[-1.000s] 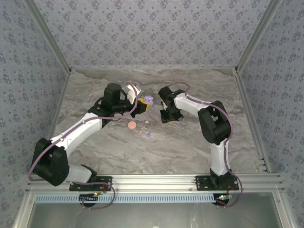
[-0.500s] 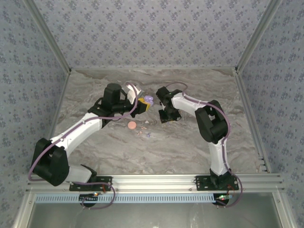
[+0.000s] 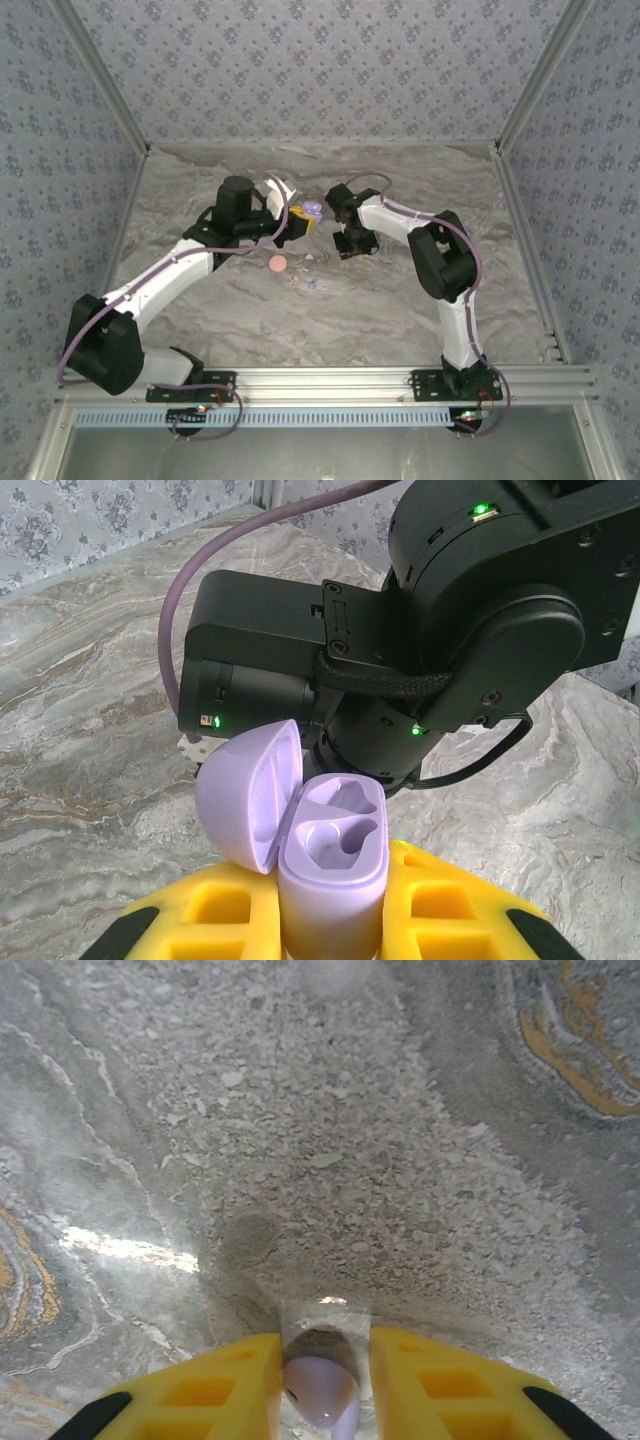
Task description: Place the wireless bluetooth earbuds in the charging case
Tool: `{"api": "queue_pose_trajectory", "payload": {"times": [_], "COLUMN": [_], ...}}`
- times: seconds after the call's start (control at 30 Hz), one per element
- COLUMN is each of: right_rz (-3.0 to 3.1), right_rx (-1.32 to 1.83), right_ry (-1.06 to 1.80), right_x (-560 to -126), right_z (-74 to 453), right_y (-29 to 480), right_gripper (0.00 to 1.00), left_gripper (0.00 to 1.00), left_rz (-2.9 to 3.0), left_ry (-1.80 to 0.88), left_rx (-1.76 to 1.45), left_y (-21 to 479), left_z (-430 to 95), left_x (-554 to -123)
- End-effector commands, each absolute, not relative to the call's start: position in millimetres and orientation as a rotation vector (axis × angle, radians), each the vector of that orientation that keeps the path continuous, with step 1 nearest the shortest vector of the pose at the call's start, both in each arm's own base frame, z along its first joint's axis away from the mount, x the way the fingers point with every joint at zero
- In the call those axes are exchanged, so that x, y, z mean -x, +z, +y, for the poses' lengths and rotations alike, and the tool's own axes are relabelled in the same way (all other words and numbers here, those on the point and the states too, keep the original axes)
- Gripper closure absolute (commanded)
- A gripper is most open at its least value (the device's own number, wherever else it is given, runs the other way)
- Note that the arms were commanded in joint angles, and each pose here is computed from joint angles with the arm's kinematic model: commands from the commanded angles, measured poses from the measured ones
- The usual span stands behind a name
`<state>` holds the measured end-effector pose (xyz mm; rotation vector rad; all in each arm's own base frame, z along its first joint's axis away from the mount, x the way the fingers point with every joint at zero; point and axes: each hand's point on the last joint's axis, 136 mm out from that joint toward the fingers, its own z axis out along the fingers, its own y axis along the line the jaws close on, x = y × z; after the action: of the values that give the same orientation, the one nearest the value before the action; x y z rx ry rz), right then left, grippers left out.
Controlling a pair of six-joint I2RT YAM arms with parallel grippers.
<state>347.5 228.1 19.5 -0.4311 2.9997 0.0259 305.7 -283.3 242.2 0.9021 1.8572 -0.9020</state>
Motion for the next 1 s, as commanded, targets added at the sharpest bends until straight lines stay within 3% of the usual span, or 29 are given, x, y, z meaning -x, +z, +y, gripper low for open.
{"api": "queue_pose_trajectory", "payload": {"times": [0.0,0.37,0.97], "right_rz": [3.066,2.984,2.763], "right_rx": [0.440,0.396,0.274], "right_ry": [-0.011,0.110,0.592], "right_x": [-332,-344,-365], "right_z": [227,227,228], "right_y": [7,29,85], "right_gripper": [0.74,0.76,0.77], "left_gripper": [0.87,0.87,0.87], "left_rz": [1.812,1.854,1.918], "left_ry": [-0.891,-0.901,-1.017], "left_rx": [-0.915,-0.867,-0.641], "left_y": [254,243,196], "left_z": [-284,-286,-299], "left_x": [-303,-311,-334]}}
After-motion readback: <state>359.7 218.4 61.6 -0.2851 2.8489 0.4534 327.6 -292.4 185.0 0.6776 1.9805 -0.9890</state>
